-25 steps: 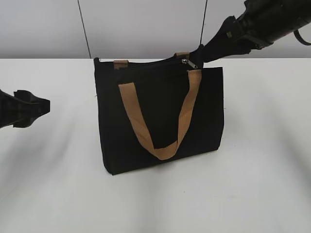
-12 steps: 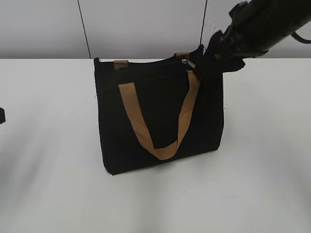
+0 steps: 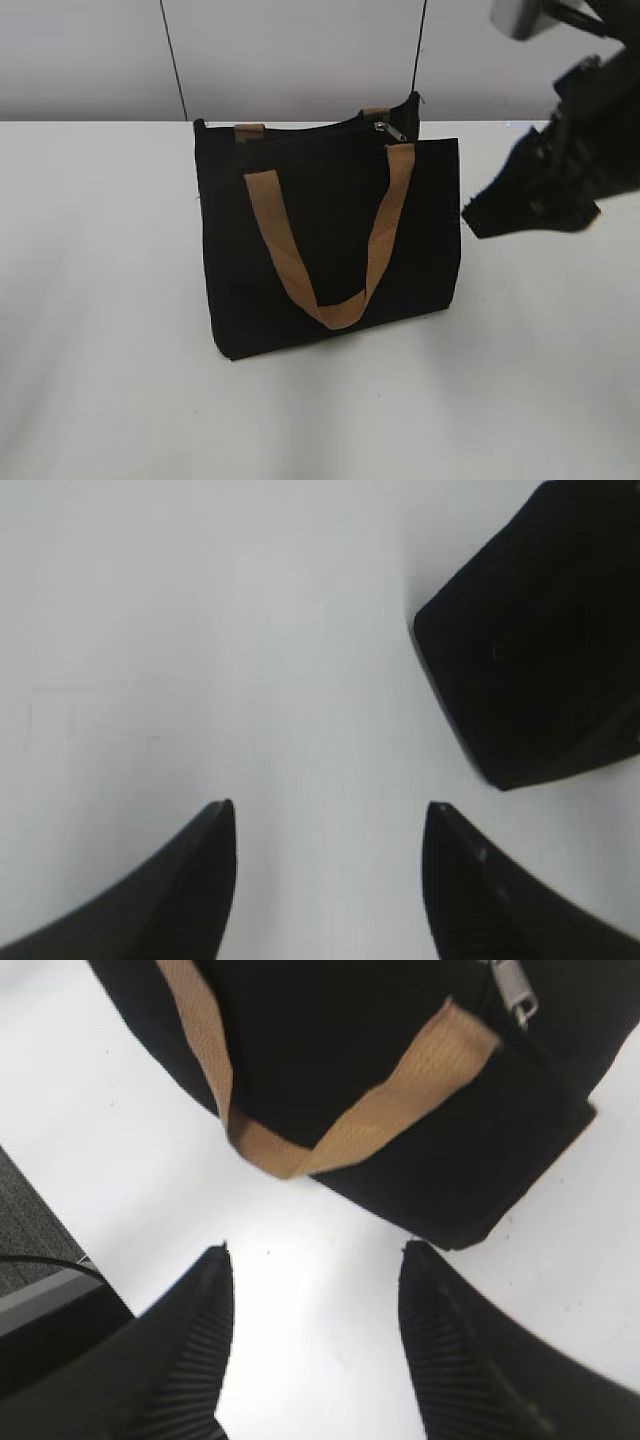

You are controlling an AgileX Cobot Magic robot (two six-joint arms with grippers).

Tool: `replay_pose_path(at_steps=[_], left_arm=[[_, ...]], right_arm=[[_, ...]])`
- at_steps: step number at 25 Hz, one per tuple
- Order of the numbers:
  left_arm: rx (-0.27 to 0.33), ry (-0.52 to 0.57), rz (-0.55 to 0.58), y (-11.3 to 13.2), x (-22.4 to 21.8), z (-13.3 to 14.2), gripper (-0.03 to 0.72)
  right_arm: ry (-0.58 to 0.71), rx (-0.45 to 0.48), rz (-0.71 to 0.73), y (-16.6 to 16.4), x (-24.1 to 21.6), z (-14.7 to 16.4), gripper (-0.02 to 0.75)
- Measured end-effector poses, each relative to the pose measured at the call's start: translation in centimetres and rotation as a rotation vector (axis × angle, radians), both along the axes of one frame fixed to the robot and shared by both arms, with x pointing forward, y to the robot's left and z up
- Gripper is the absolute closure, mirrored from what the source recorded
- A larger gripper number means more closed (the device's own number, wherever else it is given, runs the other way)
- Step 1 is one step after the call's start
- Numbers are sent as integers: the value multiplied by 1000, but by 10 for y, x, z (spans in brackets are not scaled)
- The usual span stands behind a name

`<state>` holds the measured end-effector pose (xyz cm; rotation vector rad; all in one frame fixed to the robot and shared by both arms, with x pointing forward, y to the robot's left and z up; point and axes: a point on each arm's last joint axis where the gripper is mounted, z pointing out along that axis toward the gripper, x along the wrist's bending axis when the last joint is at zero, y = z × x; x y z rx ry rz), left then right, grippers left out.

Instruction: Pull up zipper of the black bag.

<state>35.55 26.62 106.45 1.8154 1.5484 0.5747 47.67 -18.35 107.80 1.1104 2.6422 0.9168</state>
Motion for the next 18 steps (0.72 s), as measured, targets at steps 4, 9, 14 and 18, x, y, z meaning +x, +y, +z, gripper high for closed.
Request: replay_pose_path(at_steps=[4, 9, 14, 18], left_arm=[[-12, -2, -38, 5, -26, 5, 243], [-4, -62, -48, 15, -56, 11, 243], [-9, -94, -65, 24, -82, 10, 244], [-14, -112, -65, 30, -102, 1, 244]], right_arm=[[-17, 23, -47, -16, -44, -3, 325], [-115, 97, -108, -36, -101, 8, 325], [-207, 130, -187, -60, -156, 9, 325], [-190, 84, -274, -80, -191, -6, 325]])
